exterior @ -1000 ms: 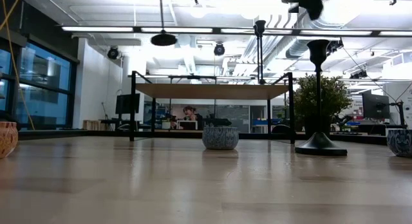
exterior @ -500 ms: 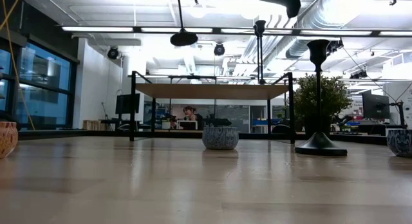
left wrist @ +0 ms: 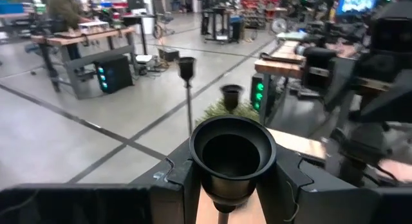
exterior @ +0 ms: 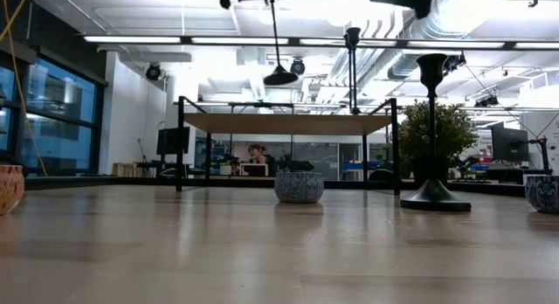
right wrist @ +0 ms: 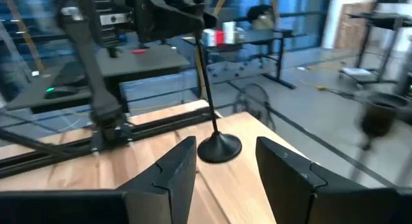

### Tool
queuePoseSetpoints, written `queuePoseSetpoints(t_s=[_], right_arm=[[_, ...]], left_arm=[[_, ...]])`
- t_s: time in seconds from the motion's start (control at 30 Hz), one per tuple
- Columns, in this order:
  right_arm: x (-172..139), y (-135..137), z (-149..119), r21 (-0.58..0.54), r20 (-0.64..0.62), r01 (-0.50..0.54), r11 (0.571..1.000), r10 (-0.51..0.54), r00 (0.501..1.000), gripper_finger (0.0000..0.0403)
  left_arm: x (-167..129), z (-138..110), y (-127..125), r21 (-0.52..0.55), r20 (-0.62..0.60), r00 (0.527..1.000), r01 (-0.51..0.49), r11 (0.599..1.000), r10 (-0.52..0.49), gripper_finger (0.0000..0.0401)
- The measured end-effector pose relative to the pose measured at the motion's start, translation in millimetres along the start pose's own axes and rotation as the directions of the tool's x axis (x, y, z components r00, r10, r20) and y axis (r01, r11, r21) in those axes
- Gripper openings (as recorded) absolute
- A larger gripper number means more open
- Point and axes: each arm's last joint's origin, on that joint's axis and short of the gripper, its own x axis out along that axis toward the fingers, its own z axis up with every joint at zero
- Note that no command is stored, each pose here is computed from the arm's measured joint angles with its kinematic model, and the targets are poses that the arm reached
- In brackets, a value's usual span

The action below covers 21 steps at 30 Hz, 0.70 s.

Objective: Pick & Place candle stick holders
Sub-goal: Put the black candle holder on the shelf

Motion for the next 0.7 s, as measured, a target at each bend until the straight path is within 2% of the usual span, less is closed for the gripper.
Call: queuePoseSetpoints(t_s=[0.1, 0.17, 0.37, 0.53, 0.7], right_arm=[[-8, -3, 0, 0.024, -0.015, 0.031, 0.999, -0.031, 0.999, 0.0153], [-9, -3, -1, 0.028, -0.019, 0.028, 0.999, -0.027, 0.999, 0.0153], [5, 2, -6, 0.0, -0.056, -0.041, 0.999, 0.041, 0.998, 0.0153], [15, 4, -10, 0.002, -0.076, -0.022, 1.0, 0.022, 0.997, 0.0153], [15, 3, -9, 0.004, -0.063, -0.003, 1.0, 0.003, 0.998, 0.0153]], left_arm=[[11, -6, 7, -0.018, -0.002, 1.0, -0.014, 1.0, 0.014, 0.0115], [15, -8, 8, -0.021, -0.002, 1.0, 0.014, 1.0, -0.014, 0.0115], [17, -9, 10, -0.023, -0.004, 0.998, 0.055, 0.998, -0.055, 0.0115], [21, -10, 12, -0.017, 0.004, 1.0, -0.027, 0.999, 0.028, 0.0115], [36, -17, 14, -0.019, 0.033, 0.998, -0.045, 0.999, 0.046, 0.0115]])
